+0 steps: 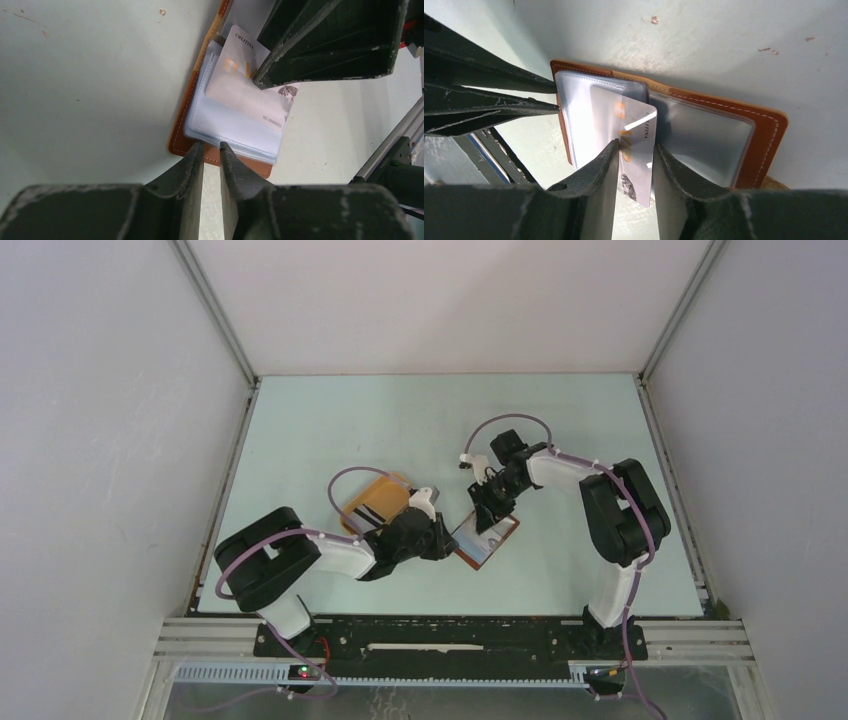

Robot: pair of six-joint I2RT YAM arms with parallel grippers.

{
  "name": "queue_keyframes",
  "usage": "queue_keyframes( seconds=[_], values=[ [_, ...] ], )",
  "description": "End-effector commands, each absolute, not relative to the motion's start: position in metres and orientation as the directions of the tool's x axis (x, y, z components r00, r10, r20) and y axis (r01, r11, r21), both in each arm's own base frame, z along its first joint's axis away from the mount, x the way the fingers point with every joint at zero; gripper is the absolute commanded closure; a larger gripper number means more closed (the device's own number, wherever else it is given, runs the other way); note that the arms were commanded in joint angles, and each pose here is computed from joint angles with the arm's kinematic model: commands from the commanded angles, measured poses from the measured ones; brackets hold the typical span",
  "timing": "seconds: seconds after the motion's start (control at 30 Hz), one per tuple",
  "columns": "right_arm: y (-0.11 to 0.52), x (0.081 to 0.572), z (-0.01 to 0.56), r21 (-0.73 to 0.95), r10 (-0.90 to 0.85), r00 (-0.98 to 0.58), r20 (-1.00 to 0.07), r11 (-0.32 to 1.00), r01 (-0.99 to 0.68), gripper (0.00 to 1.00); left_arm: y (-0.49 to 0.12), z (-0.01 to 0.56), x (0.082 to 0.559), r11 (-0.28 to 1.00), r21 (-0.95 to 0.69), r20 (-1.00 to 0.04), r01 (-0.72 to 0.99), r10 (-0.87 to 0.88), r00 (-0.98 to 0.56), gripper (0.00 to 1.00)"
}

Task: Put the credit cards into the card holder
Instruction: Insert the credit card into the card holder.

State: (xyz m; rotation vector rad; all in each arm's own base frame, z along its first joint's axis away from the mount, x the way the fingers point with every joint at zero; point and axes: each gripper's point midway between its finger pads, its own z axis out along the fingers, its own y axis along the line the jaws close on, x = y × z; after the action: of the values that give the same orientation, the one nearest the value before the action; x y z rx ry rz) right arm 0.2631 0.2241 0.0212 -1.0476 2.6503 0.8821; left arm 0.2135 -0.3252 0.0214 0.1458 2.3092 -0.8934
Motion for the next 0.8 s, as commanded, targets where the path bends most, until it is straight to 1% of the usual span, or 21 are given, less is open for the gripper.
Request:
queue_keyframes(
  seconds=[0.0,0.27,0.43,0.63,0.77],
  values=[
    [0.226,0.268,0.034,0.362,-0.649,-0.648,-0.4,0.537,-0.762,0.59,-0.313,0.0,0.198,0.792,-0.514,-0.58,0.331,-0.037,-0.814,0.76],
    [0.239,0.247,0.041,0.414,-0.699,-0.586,-0.41,0.429,-0.803,0.55,-0.315,-0.008,0.198,0.79,-0.519,-0.568,0.325,-0.035,-0.822,0.76],
    [0.245,0.238,0.05,0.445,-0.716,-0.557,-0.421,0.372,-0.814,0.47,-0.317,-0.009,0.197,0.782,-0.53,-0.567,0.329,-0.038,-0.823,0.76],
    [0.239,0.25,0.066,0.41,-0.686,-0.555,-0.47,0.387,-0.826,0.46,-0.316,-0.01,0.196,0.777,-0.539,-0.566,0.325,-0.048,-0.823,0.76],
    [0.237,0.249,0.052,0.45,-0.68,-0.597,-0.426,0.414,-0.792,0.46,-0.317,-0.01,0.197,0.777,-0.538,-0.568,0.328,-0.046,-0.822,0.76]
  ],
)
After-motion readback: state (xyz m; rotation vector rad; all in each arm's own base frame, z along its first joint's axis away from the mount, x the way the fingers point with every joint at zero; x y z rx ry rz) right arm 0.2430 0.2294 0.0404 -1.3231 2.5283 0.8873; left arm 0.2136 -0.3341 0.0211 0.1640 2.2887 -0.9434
